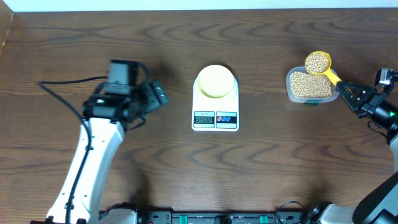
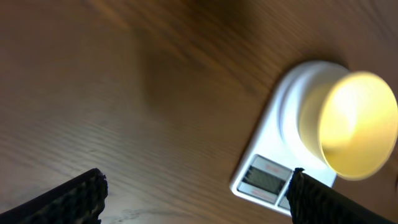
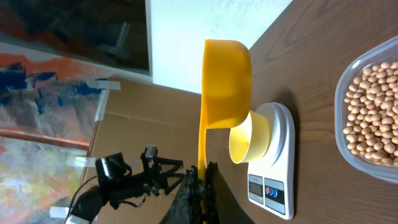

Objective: Scoop item into bowl and weigh 50g on scale
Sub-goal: 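Carry the soybean-filled yellow scoop with the right gripper toward the bowl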

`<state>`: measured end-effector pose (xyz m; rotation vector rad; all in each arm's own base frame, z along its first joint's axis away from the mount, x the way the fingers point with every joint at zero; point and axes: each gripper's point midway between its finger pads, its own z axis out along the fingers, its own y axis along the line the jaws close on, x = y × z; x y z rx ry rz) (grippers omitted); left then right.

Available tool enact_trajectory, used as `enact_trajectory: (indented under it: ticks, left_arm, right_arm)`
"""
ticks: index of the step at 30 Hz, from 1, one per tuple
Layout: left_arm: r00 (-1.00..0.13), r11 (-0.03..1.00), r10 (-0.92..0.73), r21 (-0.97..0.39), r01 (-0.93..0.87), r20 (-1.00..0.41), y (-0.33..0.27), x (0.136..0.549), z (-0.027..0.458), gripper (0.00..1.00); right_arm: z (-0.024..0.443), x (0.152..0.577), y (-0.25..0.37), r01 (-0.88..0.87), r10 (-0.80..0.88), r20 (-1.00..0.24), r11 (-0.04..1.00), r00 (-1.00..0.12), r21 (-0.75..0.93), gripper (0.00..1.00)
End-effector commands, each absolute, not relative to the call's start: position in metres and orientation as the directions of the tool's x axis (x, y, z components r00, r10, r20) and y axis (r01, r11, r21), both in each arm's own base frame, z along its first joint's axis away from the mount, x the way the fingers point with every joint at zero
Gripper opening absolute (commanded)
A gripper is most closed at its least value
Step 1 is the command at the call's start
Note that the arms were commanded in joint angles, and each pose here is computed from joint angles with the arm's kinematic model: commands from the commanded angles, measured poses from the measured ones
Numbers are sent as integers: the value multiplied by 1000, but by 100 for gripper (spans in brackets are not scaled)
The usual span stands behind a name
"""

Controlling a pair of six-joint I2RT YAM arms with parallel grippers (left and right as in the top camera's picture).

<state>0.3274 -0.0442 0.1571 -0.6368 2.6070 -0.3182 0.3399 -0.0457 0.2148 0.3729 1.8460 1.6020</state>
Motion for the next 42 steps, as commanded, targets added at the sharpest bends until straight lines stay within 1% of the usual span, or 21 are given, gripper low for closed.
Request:
enact_trajectory:
  ticks: [1,6,11,15,20,27,32,36,39,42]
  left_arm:
    - [-753,819,-564,-342,-460,-339,-18,327,158,95]
    - [-664,770,-635,-253,-585,-396,35,326,157,95]
    - [-613,736,-651,-177,-653,-448,65,321,158,95]
    - [-605,731,-648,-154,-665,-464,70,320,158,95]
    - [-602,730,-647,-154,-665,-468,71,322,158,95]
    - [-592,722,-641,-122,-681,-489,78,320,159,95]
    - [-590,721,-640,-119,-683,-492,79,320,159,95]
    - [-583,721,-639,-127,-681,-501,80,323,161,95]
    - [-581,721,-639,-130,-681,-503,80,324,161,95]
    - [-581,721,-640,-130,-681,-503,79,324,161,95]
  right_arm:
    - [216,338,-45,-200,601,-270,182,-752,963,1]
    - [216,338,-45,-189,603,-256,173,-755,967,1]
    - [216,338,-45,-188,603,-255,173,-755,967,1]
    - [213,340,-46,-170,612,-246,181,-752,969,1]
    - [198,350,-57,-30,679,-161,200,-716,979,1]
    - [198,353,-52,12,681,-106,166,-724,986,1]
    - [203,360,-43,-1,665,-113,167,-738,986,1]
    - [204,376,-39,19,687,-123,196,-716,980,1]
    - [211,390,-33,5,703,-157,223,-693,975,1]
    - [225,399,-19,-58,683,-205,232,-701,971,1]
